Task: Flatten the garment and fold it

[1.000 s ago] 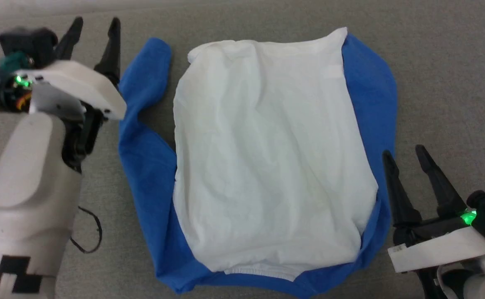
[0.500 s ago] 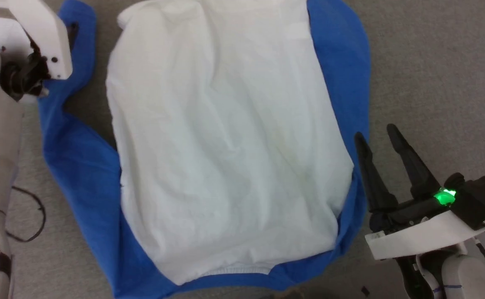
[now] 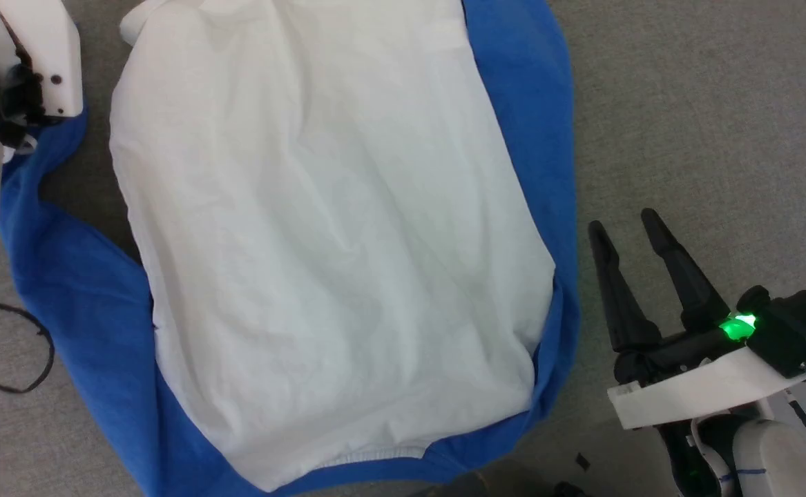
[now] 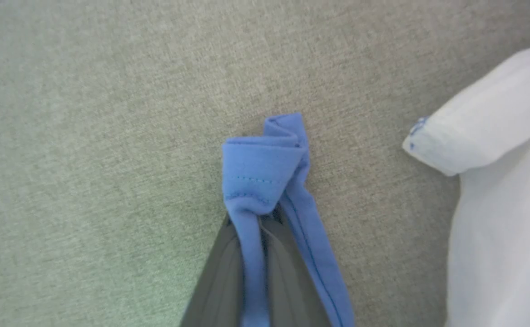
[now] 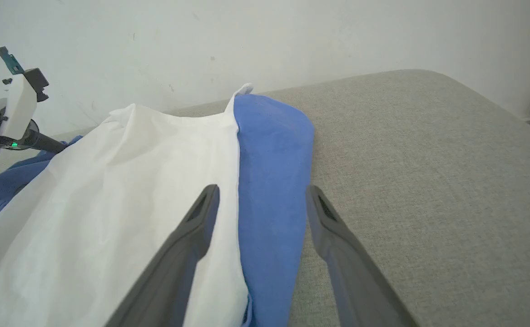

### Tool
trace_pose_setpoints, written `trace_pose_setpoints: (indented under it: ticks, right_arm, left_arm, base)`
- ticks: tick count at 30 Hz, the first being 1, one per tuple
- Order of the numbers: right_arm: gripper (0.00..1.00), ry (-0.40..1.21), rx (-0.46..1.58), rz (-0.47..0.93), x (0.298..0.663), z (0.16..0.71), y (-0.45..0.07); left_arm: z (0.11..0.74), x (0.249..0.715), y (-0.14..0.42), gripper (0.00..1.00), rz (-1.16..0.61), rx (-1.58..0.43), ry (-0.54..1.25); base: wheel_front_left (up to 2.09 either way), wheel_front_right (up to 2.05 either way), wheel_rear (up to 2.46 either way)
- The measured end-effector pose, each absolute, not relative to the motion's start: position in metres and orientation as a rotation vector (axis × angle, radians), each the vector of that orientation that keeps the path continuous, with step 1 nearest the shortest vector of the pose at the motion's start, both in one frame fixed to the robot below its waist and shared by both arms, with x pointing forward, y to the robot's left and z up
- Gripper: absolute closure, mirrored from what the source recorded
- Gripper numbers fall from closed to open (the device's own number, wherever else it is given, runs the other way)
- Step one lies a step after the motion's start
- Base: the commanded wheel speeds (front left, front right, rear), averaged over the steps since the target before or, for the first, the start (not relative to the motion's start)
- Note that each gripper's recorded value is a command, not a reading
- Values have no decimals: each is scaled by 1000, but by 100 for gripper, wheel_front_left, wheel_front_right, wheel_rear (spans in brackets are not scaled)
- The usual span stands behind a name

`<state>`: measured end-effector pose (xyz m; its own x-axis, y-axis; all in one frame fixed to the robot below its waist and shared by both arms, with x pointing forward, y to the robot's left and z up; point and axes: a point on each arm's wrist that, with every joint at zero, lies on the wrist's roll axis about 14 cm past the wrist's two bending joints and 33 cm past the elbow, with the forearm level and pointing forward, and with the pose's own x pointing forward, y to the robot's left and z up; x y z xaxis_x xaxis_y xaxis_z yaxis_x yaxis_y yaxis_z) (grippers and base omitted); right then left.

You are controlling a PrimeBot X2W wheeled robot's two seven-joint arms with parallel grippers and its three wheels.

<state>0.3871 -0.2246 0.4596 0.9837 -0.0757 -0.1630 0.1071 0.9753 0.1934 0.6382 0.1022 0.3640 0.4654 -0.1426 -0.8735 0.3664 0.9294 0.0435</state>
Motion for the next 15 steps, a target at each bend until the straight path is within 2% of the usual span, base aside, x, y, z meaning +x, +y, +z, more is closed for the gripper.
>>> trace_pose_setpoints:
  ticks: [9, 15]
  right_arm:
    - [0, 115, 196, -96, 380, 478, -229]
    - [0, 102, 182, -153, 353, 492, -246]
  left_arm:
    - [398, 631, 113, 100, -241, 164, 779]
    - [473, 623, 96, 100, -274, 64, 485]
  base:
    - [0, 0, 0]
    - [0, 0, 0]
